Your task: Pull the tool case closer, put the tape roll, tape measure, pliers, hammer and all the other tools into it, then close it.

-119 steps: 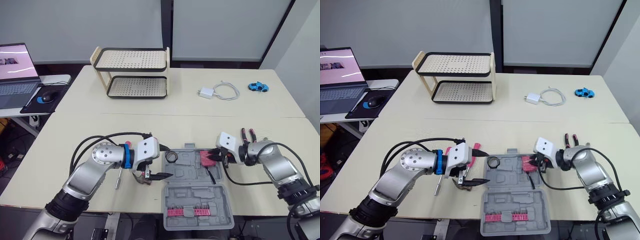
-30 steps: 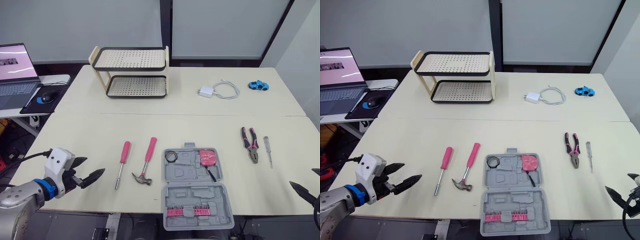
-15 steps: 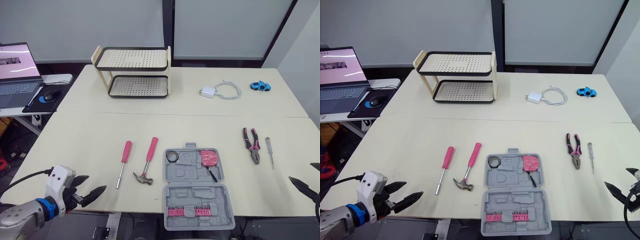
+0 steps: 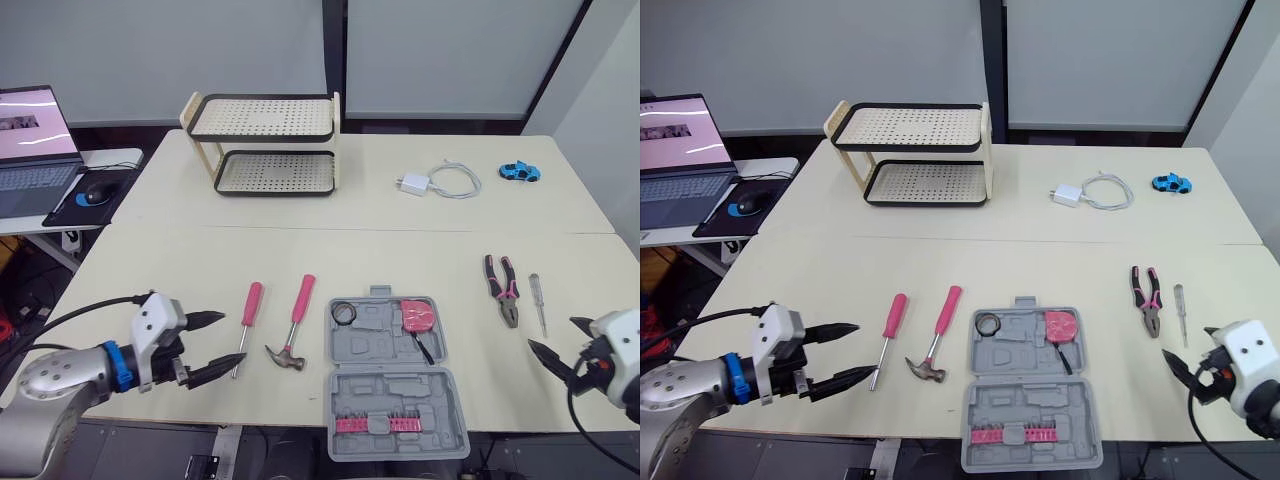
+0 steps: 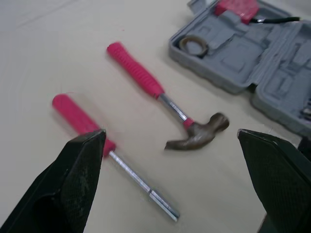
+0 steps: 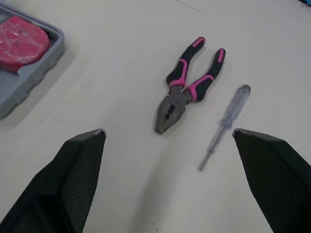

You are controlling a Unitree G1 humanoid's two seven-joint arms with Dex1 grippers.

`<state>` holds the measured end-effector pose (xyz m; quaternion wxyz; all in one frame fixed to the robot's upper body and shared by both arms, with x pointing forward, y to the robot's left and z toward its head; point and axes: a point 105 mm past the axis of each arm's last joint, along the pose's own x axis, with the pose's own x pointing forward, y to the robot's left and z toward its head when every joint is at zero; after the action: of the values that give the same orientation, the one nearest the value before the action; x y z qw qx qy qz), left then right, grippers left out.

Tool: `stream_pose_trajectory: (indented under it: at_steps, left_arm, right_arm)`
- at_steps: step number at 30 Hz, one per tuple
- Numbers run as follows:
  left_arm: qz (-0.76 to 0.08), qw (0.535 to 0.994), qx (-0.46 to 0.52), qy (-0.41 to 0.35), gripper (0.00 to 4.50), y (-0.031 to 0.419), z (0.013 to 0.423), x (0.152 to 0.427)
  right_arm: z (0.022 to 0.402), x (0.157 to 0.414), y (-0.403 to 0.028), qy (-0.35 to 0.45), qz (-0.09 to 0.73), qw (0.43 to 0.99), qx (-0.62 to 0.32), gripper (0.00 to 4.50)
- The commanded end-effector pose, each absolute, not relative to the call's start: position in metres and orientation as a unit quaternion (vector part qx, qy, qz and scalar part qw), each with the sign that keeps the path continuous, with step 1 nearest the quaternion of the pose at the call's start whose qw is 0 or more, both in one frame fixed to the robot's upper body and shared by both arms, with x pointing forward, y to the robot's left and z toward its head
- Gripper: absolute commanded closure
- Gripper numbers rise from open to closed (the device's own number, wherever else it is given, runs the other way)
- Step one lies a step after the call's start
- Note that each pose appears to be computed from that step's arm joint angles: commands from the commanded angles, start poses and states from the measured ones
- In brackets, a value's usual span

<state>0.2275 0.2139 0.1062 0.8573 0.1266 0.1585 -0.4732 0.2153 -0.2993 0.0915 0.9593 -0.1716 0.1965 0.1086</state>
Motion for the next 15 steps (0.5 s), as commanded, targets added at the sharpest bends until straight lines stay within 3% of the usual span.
stream_pose_trajectory:
  at_steps: [1, 6, 15]
  left_arm:
    - [-0.551, 0.815, 0.139, 0.11, 0.0, 0.18, 0.124, 0.227]
    - [-0.628, 0.757, 0.144, 0.11, 0.0, 0.156, 0.13, 0.225]
    - [-0.679, 0.721, 0.138, 0.031, 0.0, 0.125, 0.154, 0.23]
  right_arm:
    - [0.092, 0.23, -0.285, 0.177, 0.08, 0.966, -0.169, 0.02]
    - [0.082, 0.256, -0.273, 0.171, 0.046, 0.975, -0.132, 0.02]
    - [0.063, 0.284, -0.279, 0.183, 0.006, 0.978, -0.104, 0.02]
